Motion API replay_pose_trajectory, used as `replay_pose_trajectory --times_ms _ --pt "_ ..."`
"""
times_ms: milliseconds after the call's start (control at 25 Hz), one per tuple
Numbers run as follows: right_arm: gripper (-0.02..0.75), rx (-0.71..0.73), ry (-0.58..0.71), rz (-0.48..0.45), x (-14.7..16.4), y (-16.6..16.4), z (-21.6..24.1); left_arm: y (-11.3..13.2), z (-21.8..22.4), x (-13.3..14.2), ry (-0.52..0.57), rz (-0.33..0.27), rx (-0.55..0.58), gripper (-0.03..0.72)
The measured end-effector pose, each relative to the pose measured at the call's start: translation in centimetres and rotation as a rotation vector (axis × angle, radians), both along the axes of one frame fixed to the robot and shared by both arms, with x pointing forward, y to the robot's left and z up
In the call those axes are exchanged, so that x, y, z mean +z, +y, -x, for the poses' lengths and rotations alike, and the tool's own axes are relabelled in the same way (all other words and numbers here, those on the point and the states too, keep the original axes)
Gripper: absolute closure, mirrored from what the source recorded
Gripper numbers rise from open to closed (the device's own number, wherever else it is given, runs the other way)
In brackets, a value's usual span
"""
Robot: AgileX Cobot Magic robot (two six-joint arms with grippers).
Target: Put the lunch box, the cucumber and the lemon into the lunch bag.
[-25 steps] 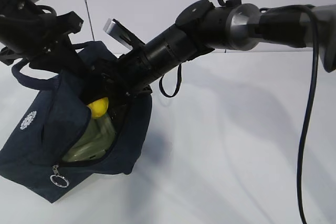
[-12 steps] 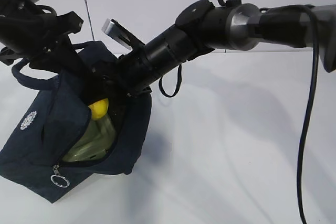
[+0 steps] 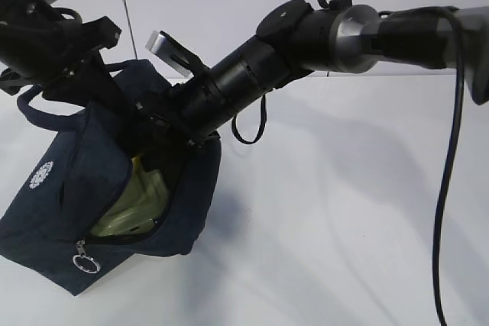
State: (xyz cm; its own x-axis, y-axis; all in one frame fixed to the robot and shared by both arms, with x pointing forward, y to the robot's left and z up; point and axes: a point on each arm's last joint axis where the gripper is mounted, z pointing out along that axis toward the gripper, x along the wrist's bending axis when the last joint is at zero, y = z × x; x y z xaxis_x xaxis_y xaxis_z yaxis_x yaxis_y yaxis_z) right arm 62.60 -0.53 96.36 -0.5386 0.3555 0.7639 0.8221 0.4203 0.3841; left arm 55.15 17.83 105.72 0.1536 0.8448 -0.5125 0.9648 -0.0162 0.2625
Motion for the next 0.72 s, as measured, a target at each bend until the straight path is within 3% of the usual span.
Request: replay_pose_trajectory --times_ms 480,560,720 --pt "0.254 -0.059 -0.063 0.105 2.1 -4.0 -3.1 0.0 0.0 0.0 0.001 0.000 -0.002 0.690" --pt "0.254 -0.061 -0.087 0.153 2.6 -4.4 -3.2 0.0 0.0 0.0 0.001 0.000 -0.002 0.690" --pt "0.254 -0.063 -0.142 0.335 3.2 -5.8 -3.1 0.0 0.0 0.0 0.001 0.000 -0.002 0.690"
